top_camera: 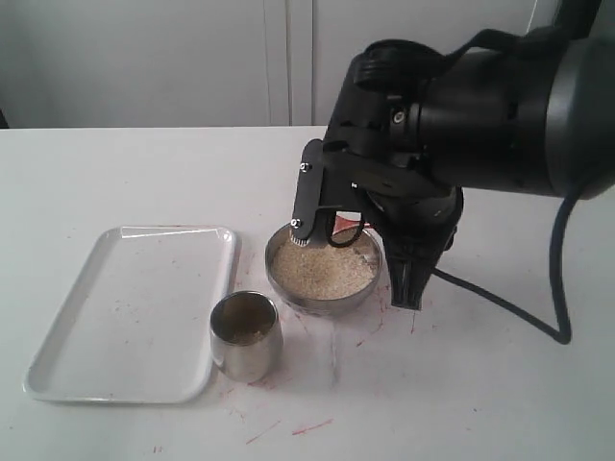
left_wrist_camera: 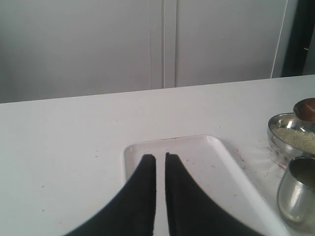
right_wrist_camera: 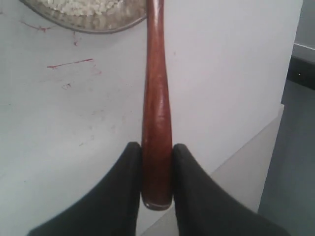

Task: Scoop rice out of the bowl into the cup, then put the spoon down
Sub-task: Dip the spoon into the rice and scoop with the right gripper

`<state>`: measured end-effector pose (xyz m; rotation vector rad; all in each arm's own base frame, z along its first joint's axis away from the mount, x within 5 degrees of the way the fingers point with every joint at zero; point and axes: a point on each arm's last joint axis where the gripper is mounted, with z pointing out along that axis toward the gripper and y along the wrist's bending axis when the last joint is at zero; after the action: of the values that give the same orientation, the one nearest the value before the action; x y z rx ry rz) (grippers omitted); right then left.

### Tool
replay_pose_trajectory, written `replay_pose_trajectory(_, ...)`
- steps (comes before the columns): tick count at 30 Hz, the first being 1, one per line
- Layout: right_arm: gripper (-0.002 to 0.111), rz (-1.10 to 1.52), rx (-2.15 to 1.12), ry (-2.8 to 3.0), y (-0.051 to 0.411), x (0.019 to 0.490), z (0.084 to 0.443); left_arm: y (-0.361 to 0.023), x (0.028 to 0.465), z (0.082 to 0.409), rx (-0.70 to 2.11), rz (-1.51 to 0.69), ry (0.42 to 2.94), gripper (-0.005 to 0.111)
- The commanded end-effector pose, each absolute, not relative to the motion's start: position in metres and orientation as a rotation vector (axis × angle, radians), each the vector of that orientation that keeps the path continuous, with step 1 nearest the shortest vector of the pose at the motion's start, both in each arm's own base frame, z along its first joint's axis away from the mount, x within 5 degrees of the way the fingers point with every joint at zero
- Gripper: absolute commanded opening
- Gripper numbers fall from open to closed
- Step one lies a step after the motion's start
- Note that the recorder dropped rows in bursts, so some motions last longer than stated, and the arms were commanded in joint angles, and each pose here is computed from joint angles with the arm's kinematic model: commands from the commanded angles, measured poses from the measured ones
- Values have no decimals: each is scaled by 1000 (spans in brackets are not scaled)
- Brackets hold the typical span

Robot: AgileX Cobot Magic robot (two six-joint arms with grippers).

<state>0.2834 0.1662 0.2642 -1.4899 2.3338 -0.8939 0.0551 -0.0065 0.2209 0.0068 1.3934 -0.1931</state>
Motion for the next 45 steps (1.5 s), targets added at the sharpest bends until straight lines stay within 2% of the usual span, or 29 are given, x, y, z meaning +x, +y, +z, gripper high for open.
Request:
replay_pose_trajectory(1, 0, -997, -1523, 2383, 167, 286, 250, -6, 54, 223, 4, -200, 1382, 14)
replay_pose_trajectory(15, 0, -1000, -1566, 2471, 175, 293, 214, -6, 54, 223, 4, -200, 1382, 14)
replay_pose_trajectory(26, 0, -820, -1482, 2537, 181, 291, 209, -6, 54, 223, 4, -200, 1382, 14)
replay_pose_trajectory(45, 0, -691, -1171, 2705, 177, 292, 205, -6, 54, 223, 4, -200, 1382, 14)
